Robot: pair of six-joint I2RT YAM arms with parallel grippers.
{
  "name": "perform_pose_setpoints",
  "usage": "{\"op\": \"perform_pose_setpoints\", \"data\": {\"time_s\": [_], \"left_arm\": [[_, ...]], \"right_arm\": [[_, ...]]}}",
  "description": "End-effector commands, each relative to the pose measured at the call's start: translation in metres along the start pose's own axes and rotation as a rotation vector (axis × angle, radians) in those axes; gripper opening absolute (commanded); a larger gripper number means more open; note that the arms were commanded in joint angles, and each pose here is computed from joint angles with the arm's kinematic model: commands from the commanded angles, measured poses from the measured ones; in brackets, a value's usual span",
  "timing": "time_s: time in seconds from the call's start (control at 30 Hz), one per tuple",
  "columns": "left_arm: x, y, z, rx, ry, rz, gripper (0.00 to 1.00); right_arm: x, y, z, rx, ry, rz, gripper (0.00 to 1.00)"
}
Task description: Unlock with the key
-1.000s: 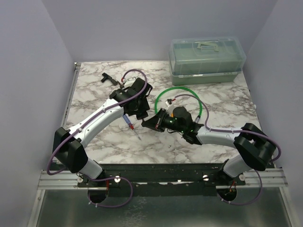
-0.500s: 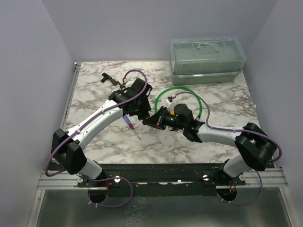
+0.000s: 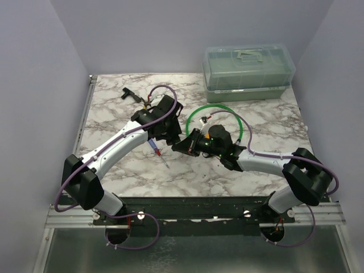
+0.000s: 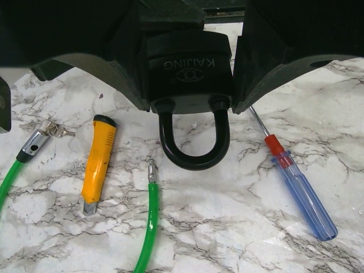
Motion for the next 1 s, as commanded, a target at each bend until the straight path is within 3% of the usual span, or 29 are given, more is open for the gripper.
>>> {"op": "perform_pose_setpoints", "data": {"time_s": [0.0,0.5,0.77,0.97], "left_arm": [[-0.010,-0.010,0.015,-0.133,0.035,-0.014,0.00],[-0.024,-0.025,0.022,-0.313,0.056,-0.056,0.00],[-0.022,-0.024,0.019,-0.314,-0.020,0.011,0.00],[-0.027,-0.028,0.012,-0.336,-0.002,0.018,0.00]], "right_arm": [[0.017,0.001,0.003,-0.008,-0.111,0.032,0.00],[0.029,-0.002,0.008,-0.045,-0.186,0.137,0.00],[0.031,-0.010,0.019,-0.064,-0.205,0.147,0.00],[0.032,-0.017,0.022,-0.074,-0.211,0.147,0.00]]}}
Point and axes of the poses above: each gripper's point midway between its finger pads, its own z axis back along the fingers, its own y axis along the line the jaws close on, x = y × z, the point moved 7 cm from there along z, back along the fingers, and after that the axes turned 10 degrees about -z, right-handed, at the moved point
